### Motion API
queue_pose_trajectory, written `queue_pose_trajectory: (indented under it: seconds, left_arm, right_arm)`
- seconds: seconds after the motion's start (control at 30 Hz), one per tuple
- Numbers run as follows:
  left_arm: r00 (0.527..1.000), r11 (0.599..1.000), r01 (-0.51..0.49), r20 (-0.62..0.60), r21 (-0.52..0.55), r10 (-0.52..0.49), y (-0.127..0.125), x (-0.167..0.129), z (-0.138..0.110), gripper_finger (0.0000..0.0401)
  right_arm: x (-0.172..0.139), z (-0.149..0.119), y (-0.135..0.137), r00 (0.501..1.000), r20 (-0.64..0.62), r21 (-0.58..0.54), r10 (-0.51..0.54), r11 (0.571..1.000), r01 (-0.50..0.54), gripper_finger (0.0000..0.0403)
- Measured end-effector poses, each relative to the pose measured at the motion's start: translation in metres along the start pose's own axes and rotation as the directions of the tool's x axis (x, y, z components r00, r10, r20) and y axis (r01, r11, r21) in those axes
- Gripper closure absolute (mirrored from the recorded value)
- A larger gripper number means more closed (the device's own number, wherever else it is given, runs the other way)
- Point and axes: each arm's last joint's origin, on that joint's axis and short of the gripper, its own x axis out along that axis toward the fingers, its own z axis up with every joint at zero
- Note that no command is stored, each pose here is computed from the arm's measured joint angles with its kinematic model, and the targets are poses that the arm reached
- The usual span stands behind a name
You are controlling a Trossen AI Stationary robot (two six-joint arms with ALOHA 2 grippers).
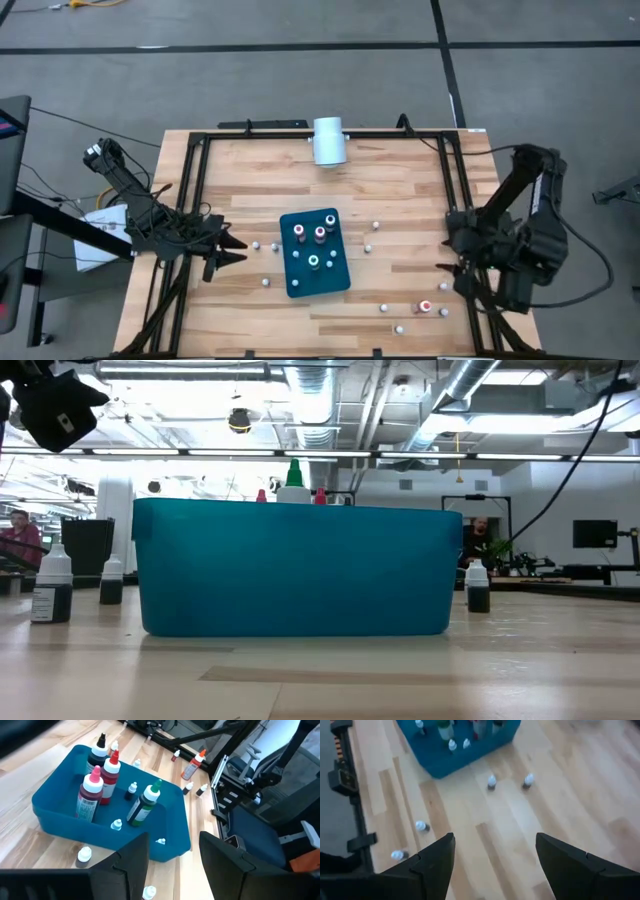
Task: Pick & Place food coloring
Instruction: Put the big orange food coloring bottle into the blue bin
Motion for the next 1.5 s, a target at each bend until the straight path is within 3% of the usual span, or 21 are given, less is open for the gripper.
queue_pose_trajectory:
  seconds: [0.2, 0.43, 0.63, 0.77, 0.97, 1.13, 1.5]
  left_arm:
    - [1.000, 1.000, -0.004, 0.004, -0.028, 0.004, 0.000, 0.000, 0.000, 0.0236]
    - [0.999, 0.998, -0.024, 0.027, -0.053, 0.025, 0.001, 0.000, 0.001, 0.0236]
    - [0.997, 0.997, -0.048, 0.055, -0.055, 0.051, 0.001, 0.000, 0.002, 0.0236]
    - [0.997, 0.997, -0.044, 0.062, -0.061, 0.048, 0.001, 0.000, 0.002, 0.0236]
    - [0.996, 0.997, -0.023, 0.079, -0.076, 0.029, -0.001, 0.000, 0.004, 0.0236]
    - [0.997, 0.997, -0.015, 0.070, -0.079, 0.020, -0.002, 0.000, 0.004, 0.0236]
    - [0.998, 0.997, -0.010, 0.064, -0.078, 0.015, -0.002, 0.000, 0.004, 0.0236]
  right_arm:
    - [0.001, -0.037, 0.001, 0.997, -0.055, 0.061, 0.059, 0.997, -0.055, 0.0136]
    - [0.009, -0.079, 0.023, 0.985, -0.074, 0.151, 0.154, 0.978, -0.142, 0.0136]
    - [0.026, -0.104, 0.043, 0.995, -0.061, 0.154, 0.077, 0.986, -0.067, 0.0136]
    - [0.031, -0.108, 0.046, 0.998, -0.051, 0.196, 0.031, 0.980, -0.020, 0.0136]
    - [0.042, -0.107, 0.039, 0.997, -0.062, 0.240, 0.049, 0.970, -0.033, 0.0136]
    - [0.051, -0.100, 0.028, 0.998, -0.062, 0.203, 0.020, 0.979, -0.007, 0.0136]
    - [0.051, -0.095, 0.016, 0.999, -0.044, -0.005, -0.031, 1.000, 0.031, 0.0136]
